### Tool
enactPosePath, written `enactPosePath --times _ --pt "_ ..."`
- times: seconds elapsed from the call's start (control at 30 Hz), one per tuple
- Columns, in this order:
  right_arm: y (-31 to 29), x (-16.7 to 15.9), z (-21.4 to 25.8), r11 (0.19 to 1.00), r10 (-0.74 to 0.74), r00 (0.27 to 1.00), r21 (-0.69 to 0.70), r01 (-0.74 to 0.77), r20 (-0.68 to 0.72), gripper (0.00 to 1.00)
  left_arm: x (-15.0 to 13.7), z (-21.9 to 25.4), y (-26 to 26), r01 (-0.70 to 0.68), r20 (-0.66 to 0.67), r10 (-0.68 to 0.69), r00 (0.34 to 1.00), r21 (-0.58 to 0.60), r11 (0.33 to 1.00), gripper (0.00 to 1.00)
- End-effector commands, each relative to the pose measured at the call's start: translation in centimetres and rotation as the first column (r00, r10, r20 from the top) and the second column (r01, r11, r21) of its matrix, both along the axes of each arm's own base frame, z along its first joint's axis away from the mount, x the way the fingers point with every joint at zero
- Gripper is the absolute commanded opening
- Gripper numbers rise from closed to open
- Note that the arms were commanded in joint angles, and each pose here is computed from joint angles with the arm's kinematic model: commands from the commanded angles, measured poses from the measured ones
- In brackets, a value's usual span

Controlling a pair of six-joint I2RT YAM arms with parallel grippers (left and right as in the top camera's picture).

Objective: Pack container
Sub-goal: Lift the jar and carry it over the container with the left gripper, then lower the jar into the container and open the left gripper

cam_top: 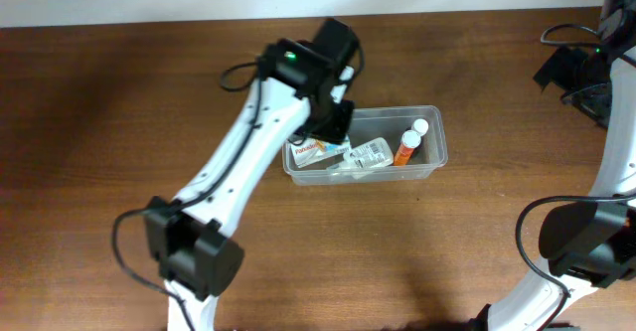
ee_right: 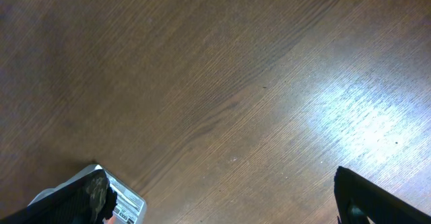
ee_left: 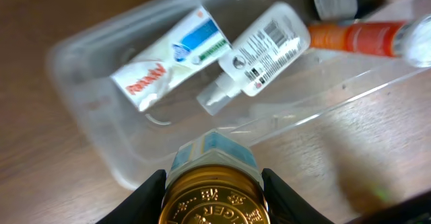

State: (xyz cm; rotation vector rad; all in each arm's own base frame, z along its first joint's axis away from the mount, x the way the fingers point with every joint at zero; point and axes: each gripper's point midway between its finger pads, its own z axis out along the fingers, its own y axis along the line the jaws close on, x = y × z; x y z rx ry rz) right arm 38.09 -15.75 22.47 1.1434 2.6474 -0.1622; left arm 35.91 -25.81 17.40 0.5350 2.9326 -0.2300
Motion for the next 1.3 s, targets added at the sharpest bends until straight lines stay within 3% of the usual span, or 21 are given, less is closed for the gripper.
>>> enactPosePath --times 0.0,0.5,0.8,1.27 --pt "-0.3 -0.1 1.0 1.000 -0.010 1.000 -0.020 0.010 0.025 0.98 0.3 -2.0 -1.1 0.009 -0.034 -0.009 0.999 0.010 1.000 0.44" --pt "-0.3 -0.1 1.0 1.000 -0.010 1.000 -0.020 0.010 0.025 0.98 0.2 -8.8 -1.1 0.016 -0.163 0.000 0.987 0.098 0.995 0.43" --pt "-0.3 -0.1 1.0 1.000 -0.010 1.000 -0.020 0.010 0.025 0.98 0.9 -10.3 1.0 0.012 -0.141 0.020 0.990 0.223 0.975 0.44" --pt "-0.3 -0.1 1.0 1.000 -0.009 1.000 -0.020 0.010 0.024 0.98 1.2 -10.6 2.1 -0.056 -0.155 0.094 0.983 0.234 0.971 0.44"
